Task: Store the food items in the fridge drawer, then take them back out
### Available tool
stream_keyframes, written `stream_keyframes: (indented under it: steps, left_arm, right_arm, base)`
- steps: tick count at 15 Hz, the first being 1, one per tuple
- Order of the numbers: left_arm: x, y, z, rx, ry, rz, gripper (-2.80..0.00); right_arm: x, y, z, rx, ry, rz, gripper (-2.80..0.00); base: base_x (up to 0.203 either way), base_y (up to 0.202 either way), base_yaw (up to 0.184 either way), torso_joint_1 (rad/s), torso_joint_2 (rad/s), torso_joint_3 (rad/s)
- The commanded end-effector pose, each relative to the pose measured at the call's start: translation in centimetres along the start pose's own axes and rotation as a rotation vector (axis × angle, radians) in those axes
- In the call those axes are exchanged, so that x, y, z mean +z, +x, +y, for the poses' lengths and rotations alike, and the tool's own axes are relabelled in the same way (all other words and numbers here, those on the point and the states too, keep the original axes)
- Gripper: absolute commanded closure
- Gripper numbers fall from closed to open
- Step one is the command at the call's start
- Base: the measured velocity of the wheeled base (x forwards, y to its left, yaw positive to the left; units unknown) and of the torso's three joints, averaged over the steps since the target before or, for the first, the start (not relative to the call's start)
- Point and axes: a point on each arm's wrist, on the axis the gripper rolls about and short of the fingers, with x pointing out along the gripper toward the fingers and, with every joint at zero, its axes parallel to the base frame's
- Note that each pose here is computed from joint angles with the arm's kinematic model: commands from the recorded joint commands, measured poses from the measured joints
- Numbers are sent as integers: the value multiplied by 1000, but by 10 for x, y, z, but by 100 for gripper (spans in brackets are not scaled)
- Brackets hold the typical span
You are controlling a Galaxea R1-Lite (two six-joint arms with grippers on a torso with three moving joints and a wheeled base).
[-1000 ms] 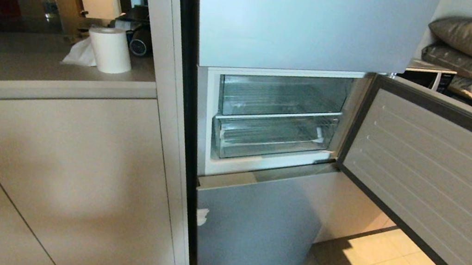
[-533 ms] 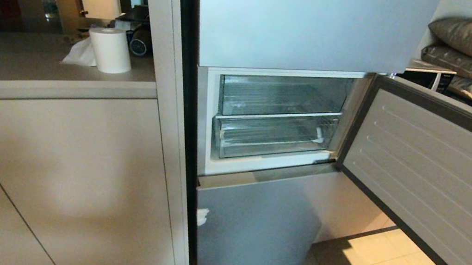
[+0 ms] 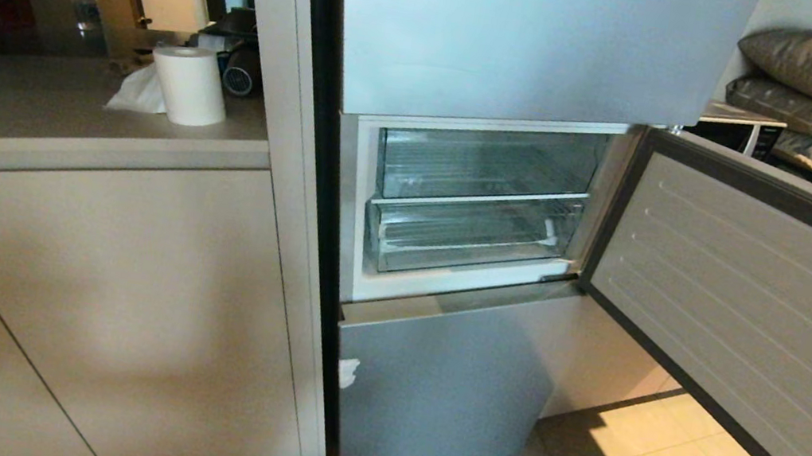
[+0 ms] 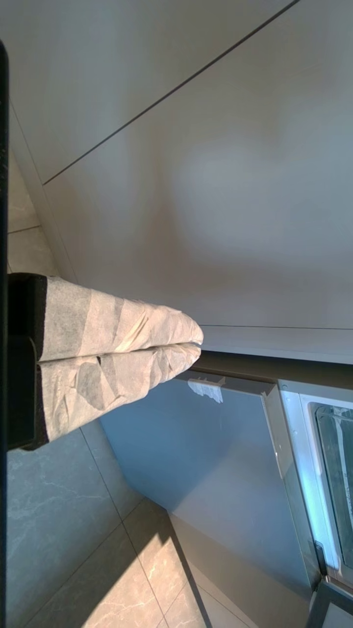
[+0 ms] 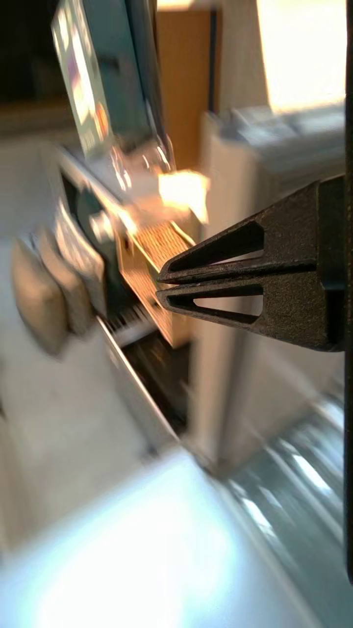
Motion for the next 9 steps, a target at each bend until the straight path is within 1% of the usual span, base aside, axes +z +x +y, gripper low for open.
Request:
stream_keyframes:
  steps: [1, 3, 5, 7, 9]
  left_arm:
    - [0, 0, 0, 1, 0, 1, 0]
    - [0, 0, 0, 1, 0, 0, 0]
    - [0, 0, 0, 1, 0, 1, 0]
    - [0, 0, 0, 1, 0, 1, 0]
    - [0, 0, 0, 1, 0, 1, 0]
  right_arm:
    - [-6, 39, -33, -97, 42, 18, 0]
    - [-6, 57, -53, -141, 82, -5, 0]
    - [-12, 72, -76, -200, 156, 8, 0]
    - [-23, 82, -94, -244, 230, 37, 0]
    - [-35, 91, -113, -269, 266, 93, 0]
  base:
    - [0, 0, 0, 0, 0, 0]
    - [0, 0, 0, 0, 0, 0]
    - [0, 0, 0, 0, 0, 0]
    - [0, 0, 0, 0, 0, 0]
    - [0, 0, 0, 0, 0, 0]
